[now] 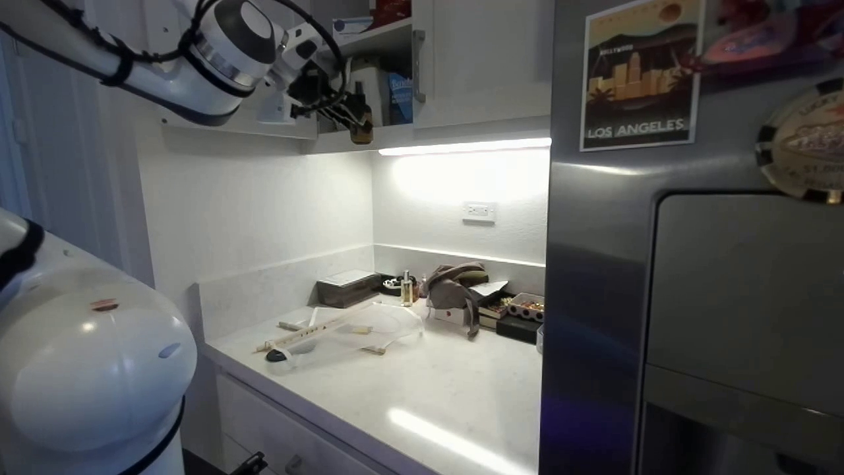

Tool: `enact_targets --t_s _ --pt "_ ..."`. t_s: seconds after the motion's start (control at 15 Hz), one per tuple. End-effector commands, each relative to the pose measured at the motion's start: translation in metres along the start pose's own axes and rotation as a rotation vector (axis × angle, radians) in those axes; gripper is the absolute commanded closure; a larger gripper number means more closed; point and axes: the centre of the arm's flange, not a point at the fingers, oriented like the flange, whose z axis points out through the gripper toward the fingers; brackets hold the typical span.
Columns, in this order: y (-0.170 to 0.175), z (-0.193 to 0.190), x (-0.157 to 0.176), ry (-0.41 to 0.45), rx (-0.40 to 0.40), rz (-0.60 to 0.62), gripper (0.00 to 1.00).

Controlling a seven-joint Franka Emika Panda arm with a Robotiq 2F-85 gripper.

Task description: Take the bottle on the counter, put it in the kitchen cabinet and close it, then take the blind on the counter and hang it to the wall

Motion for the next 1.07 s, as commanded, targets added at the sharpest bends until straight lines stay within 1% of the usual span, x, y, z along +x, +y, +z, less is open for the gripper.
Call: enact_targets --t_s 0.0,0.27,0.73,1.0 --pt "-0.016 0.010 0.030 0.029 -0.022 -0.012 0.73" --pt "-0.028 0.018 0.048 0.042 -0.030 -0.017 0.73" --pt "-0.055 0.023 0.077 0.075 -0.015 -0.026 0.73" --pt "-0.065 0.032 0.092 0.077 -0.024 -0.049 0.73"
